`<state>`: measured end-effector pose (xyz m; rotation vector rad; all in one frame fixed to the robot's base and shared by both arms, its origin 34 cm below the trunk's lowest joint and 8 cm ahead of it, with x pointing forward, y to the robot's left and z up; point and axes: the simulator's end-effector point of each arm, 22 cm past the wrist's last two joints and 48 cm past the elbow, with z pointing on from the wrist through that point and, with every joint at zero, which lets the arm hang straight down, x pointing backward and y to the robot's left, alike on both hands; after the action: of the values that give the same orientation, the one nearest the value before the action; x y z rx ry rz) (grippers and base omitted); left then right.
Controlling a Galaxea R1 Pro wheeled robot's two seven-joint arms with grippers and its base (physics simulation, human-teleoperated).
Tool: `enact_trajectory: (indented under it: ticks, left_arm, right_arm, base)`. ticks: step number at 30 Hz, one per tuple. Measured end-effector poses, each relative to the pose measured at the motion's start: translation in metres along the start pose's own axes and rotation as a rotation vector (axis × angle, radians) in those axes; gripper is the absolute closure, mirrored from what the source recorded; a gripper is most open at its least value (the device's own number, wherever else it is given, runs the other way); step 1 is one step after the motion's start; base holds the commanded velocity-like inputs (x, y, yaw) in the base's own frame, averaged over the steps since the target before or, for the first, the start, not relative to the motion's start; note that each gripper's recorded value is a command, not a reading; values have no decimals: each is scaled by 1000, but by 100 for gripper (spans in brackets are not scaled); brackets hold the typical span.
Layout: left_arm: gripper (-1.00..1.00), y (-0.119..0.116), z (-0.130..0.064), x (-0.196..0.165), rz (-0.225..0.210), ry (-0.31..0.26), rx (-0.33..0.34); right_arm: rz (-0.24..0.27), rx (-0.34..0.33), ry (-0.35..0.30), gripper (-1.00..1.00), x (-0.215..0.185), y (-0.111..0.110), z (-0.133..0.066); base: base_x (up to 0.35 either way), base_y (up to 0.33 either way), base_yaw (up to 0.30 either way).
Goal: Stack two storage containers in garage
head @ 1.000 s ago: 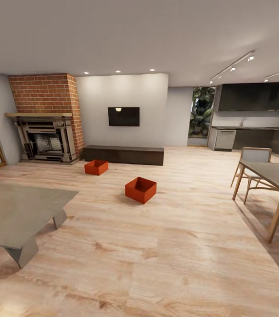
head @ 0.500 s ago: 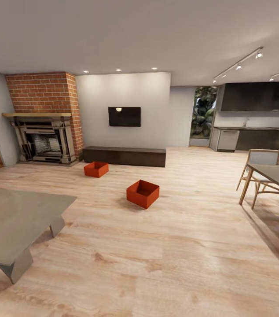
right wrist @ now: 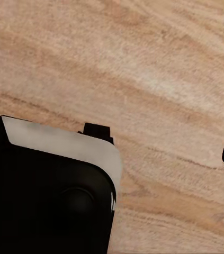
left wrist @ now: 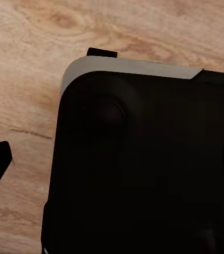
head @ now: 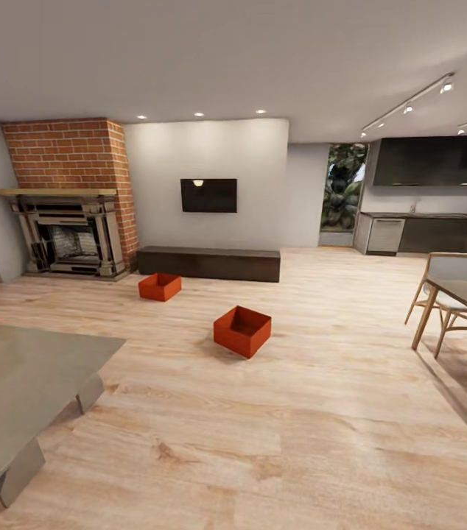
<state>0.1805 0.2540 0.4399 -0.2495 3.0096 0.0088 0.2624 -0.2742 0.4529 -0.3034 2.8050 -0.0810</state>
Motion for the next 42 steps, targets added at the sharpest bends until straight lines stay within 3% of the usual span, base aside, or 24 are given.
enact_trajectory:
  ticks: [13,42]
  left_arm:
    - [-100,0,0,0,-3,0,0]
    - [-100,0,0,0,-3,0,0]
  right_arm:
    - [0,-2,-1,-100,0,1,0]
    - [-2,-1,-1,-100,0,0,0]
  base:
    - [320,166,-217]
    - [318,176,-2]
